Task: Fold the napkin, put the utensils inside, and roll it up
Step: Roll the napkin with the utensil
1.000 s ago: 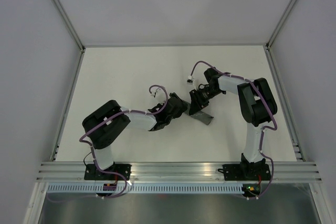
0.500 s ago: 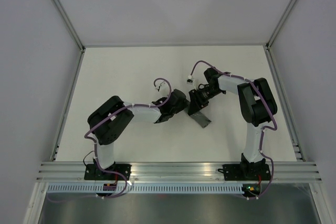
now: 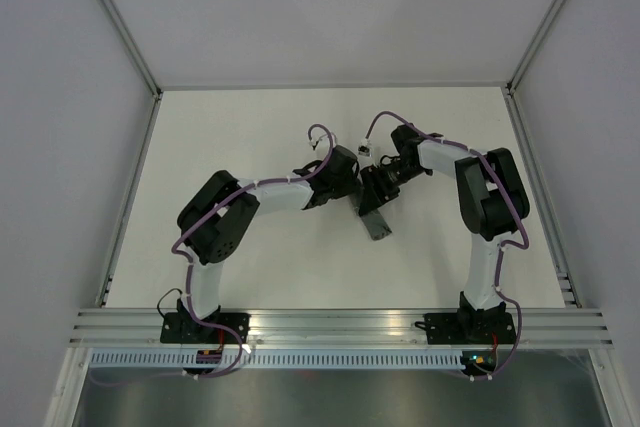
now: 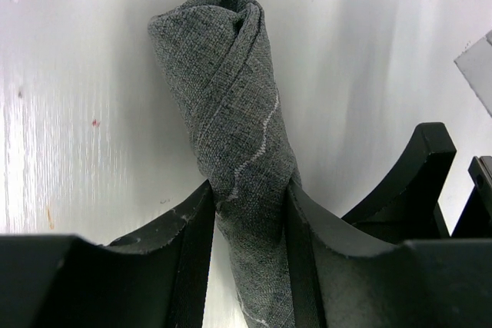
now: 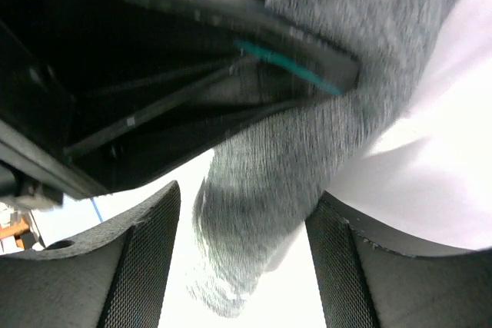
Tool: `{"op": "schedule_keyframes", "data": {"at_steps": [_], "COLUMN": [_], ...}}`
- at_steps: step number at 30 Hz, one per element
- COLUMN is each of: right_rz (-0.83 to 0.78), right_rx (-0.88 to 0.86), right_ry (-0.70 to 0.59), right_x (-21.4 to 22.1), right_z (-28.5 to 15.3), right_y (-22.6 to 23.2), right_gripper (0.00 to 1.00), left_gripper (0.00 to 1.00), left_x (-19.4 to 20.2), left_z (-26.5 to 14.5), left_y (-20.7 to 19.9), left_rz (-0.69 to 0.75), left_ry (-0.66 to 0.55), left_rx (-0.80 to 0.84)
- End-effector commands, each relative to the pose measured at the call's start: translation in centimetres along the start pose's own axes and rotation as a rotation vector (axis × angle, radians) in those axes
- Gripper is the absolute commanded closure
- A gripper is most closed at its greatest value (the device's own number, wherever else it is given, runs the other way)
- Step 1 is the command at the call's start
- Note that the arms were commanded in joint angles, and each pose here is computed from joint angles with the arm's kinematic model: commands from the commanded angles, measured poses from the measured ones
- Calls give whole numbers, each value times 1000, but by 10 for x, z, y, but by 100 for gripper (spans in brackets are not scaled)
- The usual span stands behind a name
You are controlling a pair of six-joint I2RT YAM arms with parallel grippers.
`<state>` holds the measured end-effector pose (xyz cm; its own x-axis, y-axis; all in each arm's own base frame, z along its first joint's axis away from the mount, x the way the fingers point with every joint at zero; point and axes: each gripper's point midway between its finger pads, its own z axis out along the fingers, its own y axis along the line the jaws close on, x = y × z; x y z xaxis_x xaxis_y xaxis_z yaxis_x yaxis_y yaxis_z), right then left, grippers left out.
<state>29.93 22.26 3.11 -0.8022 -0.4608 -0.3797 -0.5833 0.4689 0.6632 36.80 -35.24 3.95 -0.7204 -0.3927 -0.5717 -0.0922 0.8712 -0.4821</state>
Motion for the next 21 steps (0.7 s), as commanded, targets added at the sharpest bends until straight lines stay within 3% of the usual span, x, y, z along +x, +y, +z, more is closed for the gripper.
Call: {"op": "schedule_keyframes", "data": {"at_steps": [1, 21], "right_rz": [-15, 17], "right_rx": [74, 88], "right_ry": [-25, -176], "right_x": [-9, -39], "right_z": [-16, -57], "right_y": [-12, -12], "right_gripper": [29, 30], "left_gripper": [55, 53], "left_x": [-7, -30], "left_z": [4, 33], "left_y": [-7, -25], "left_rz": [124, 344], "left_ry": [50, 198], "left_rx": [27, 94]}}
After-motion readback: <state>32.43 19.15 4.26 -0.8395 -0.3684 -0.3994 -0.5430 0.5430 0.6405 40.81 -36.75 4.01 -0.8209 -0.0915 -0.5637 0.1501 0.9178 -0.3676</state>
